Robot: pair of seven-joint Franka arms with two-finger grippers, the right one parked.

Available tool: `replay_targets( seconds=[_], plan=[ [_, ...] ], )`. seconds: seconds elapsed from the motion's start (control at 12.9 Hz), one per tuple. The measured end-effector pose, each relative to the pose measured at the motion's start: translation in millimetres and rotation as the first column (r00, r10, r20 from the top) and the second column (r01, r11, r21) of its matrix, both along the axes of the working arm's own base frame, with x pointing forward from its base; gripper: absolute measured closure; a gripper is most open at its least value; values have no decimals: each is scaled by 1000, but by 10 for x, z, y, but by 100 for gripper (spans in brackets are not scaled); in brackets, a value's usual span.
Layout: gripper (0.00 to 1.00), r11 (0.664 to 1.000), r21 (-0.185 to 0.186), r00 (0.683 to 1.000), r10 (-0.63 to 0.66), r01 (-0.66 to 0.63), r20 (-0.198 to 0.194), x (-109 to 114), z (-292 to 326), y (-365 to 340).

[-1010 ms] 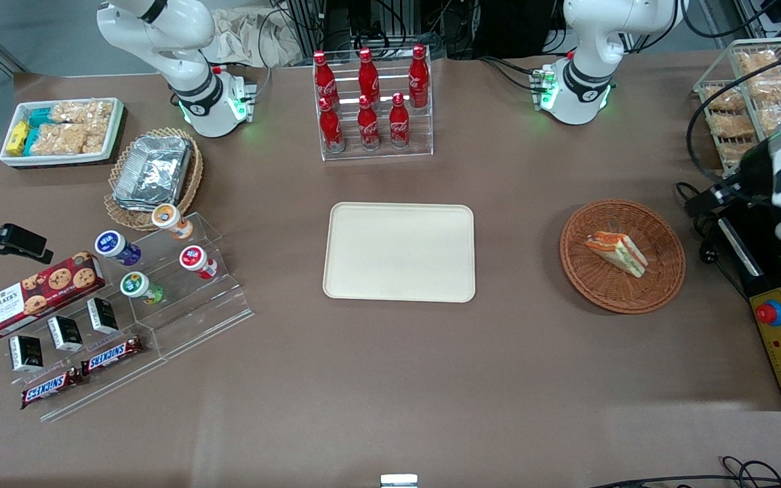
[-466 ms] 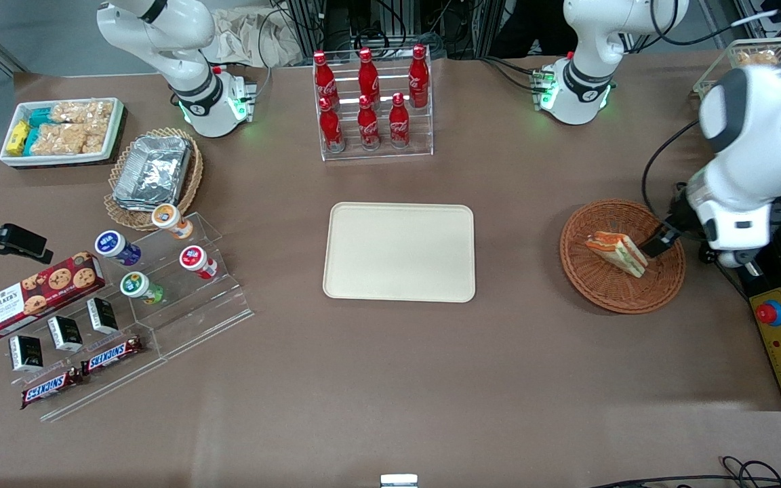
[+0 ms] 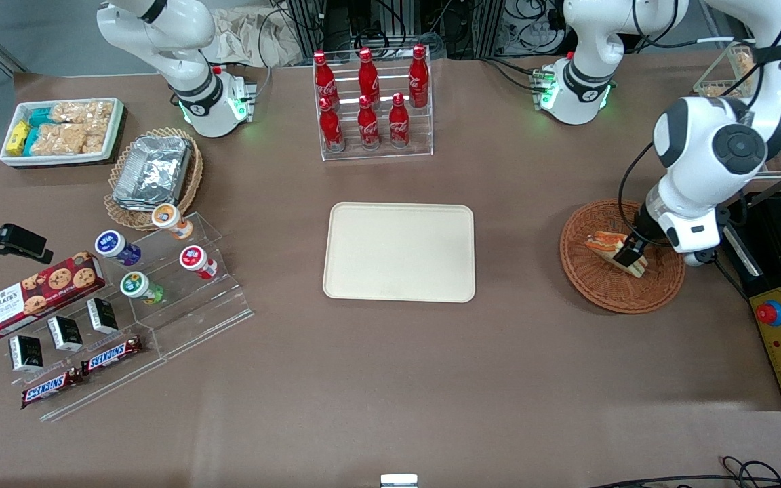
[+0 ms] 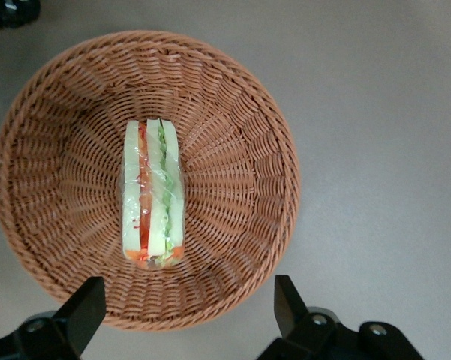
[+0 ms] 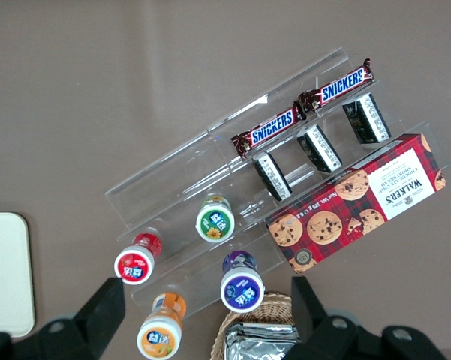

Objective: Place sandwich from basket to tray
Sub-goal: 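Lower the left gripper and close it on the wrapped sandwich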

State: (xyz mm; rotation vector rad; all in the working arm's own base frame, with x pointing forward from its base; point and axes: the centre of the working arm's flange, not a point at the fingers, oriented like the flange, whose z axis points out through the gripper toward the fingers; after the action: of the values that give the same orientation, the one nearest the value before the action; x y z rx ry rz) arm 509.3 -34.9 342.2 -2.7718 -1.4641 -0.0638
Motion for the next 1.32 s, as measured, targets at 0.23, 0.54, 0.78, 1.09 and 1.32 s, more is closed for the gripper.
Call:
replay_targets(
  seconds=[0.23,0.54,0.78,1.09,1.32],
  plan=[
    [0,1000,-2,1000,19,-19,8,-117,-326,65],
    [0,999,-4,997,54,-54,57,-231,-738,256],
    [9,999,0,997,54,-54,54,-242,-957,269],
    [56,998,2,997,55,-55,48,-246,-1016,274],
    [64,998,1,997,55,-56,58,-227,-986,278]
  ],
)
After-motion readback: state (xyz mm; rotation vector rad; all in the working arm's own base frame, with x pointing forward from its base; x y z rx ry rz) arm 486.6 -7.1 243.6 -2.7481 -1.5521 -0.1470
